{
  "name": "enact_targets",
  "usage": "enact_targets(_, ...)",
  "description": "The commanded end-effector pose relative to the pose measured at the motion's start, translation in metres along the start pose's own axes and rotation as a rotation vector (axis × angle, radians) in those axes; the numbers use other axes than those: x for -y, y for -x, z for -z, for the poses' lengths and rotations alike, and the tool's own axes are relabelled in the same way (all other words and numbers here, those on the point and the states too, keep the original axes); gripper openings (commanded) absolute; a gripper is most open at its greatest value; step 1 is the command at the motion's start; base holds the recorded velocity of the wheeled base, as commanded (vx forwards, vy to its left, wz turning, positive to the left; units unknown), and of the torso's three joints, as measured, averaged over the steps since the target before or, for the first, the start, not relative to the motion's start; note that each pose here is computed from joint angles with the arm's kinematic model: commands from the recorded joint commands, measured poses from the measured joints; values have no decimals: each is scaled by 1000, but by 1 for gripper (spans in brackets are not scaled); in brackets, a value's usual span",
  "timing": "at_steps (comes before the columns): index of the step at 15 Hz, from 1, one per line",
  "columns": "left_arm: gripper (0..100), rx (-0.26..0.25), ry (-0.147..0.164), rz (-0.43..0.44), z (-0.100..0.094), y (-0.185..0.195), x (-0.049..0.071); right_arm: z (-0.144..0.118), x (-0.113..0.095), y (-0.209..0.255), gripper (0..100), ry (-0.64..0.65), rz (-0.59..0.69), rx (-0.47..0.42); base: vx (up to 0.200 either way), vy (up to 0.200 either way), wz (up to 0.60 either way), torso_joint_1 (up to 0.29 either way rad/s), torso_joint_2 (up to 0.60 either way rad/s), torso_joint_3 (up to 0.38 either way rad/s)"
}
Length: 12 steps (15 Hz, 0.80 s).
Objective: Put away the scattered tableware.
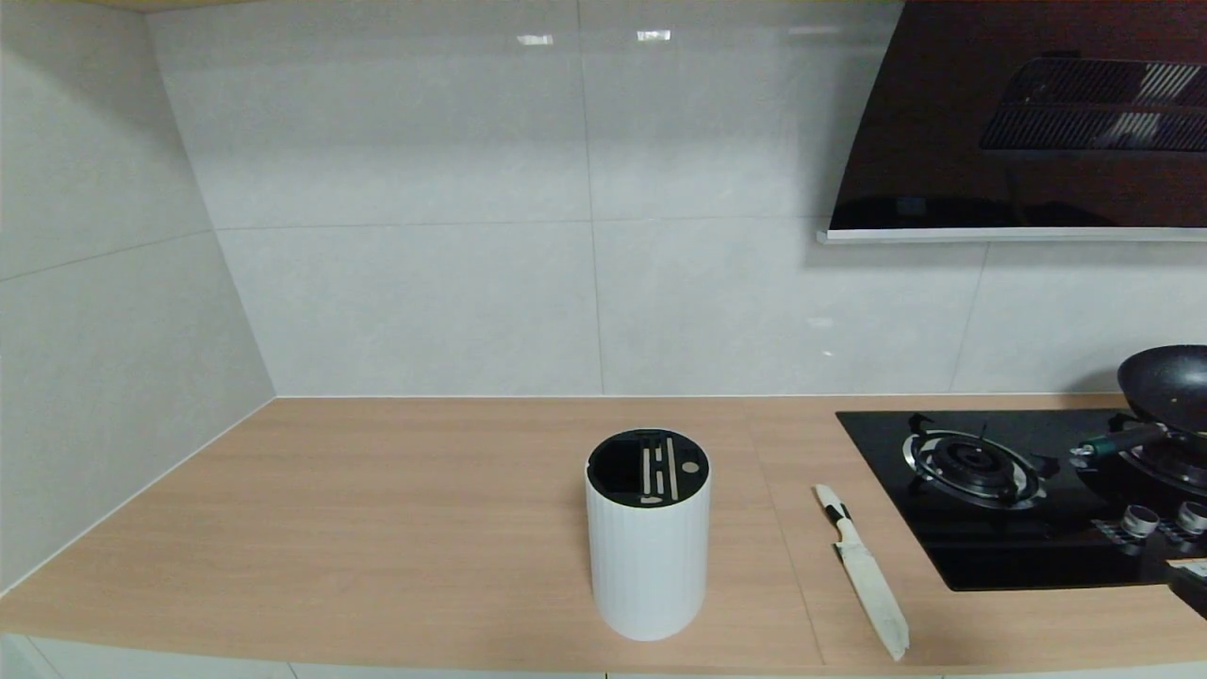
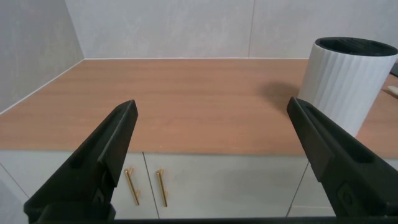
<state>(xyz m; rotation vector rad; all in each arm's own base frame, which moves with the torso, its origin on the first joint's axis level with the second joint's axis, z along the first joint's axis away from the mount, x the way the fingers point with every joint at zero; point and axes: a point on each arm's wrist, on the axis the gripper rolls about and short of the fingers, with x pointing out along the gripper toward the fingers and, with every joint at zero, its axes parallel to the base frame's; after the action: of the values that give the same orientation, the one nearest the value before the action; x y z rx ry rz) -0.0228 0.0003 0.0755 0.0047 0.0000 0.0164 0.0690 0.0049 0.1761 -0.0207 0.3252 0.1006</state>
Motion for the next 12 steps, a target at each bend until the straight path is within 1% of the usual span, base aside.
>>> enact_targets(1,100,0,0,0,0,0,0,-12,-7,-102,100,46,-28,-226,0,0,0,0,0,0)
enact_targets(2,100,0,0,0,0,0,0,-12,-9,-142,100,64,-25,-224,0,0,0,0,0,0)
enact_targets(3,100,0,0,0,0,0,0,-8,-10,-166,100,67,-26,-246,0,0,0,0,0,0)
enact_targets(4,100,0,0,0,0,0,0,-2,-11,-193,100,69,-24,-293,0,0,0,0,0,0)
enact_targets(5,100,0,0,0,0,0,0,1,-11,-205,100,70,-23,-313,0,0,0,0,0,0)
enact_targets(6,100,0,0,0,0,0,0,12,-12,-232,100,70,-24,-370,0,0,0,0,0,0)
enact_targets(8,100,0,0,0,0,0,0,25,-13,-263,100,68,-26,-421,0,0,0,0,0,0)
enact_targets(12,100,0,0,0,0,0,0,54,-14,-310,100,66,-30,-500,0,0,0,0,0,0)
